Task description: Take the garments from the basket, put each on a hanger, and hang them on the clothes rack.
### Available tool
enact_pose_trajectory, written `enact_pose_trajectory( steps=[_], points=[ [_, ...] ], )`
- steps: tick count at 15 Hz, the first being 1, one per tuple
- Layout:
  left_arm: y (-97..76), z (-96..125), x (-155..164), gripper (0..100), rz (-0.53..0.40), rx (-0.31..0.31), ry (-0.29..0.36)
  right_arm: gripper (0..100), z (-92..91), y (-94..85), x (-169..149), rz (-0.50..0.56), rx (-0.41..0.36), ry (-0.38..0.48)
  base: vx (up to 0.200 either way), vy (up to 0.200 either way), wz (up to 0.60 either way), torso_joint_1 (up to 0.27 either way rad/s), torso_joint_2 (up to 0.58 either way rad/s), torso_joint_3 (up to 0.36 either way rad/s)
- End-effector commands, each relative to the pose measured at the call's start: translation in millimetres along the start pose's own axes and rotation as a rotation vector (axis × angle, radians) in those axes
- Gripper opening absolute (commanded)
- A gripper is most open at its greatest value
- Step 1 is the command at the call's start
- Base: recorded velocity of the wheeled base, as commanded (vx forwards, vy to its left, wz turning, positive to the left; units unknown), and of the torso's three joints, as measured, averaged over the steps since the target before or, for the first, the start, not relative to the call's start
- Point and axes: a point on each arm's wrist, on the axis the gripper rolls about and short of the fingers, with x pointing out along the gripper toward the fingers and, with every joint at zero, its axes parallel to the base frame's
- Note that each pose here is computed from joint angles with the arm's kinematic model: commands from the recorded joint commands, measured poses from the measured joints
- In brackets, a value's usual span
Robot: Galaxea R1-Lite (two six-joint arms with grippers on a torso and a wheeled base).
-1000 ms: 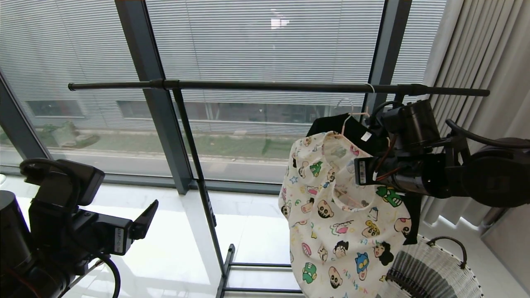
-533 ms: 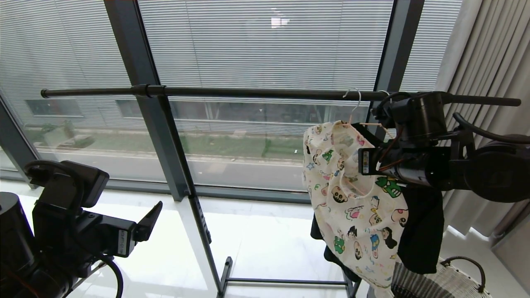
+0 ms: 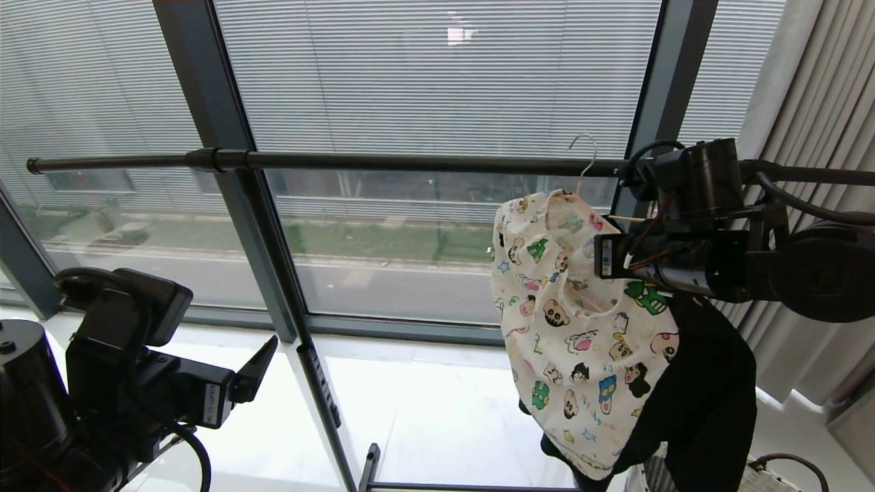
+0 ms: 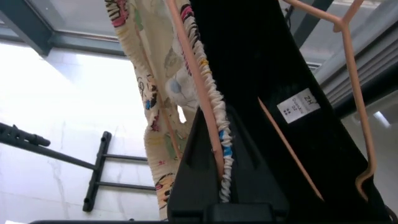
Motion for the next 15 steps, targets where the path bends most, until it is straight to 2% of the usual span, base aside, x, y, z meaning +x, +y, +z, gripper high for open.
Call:
enact_pose_trajectory(
  steps=[1,7,12,15],
  points=[
    [-0.5,0.2,-0.1,100,-0.002,0.001,-0.001,0,-0.4,2.0,7.6,-0.005,-0.001,0.001,0.000,0.000,0.00,0.000,0.00,0.000],
    [-0.3,0.1,0.0,100,-0.001,0.000,0.000,0,-9.9,5.3,12.5,-0.006,-0.020,0.032,0.000,0.000,0.00,0.000,0.00,0.000],
    [0.0,1.4,0.2,100,0.000,0.000,-0.004,0,-25.6,12.7,8.3,0.012,-0.048,0.074,0.000,0.000,0.00,0.000,0.00,0.000],
    [0.1,1.8,0.3,100,0.001,-0.001,-0.006,0,-25.2,15.8,6.9,0.022,-0.046,0.069,0.000,0.000,0.00,0.000,0.00,0.000]
  ],
)
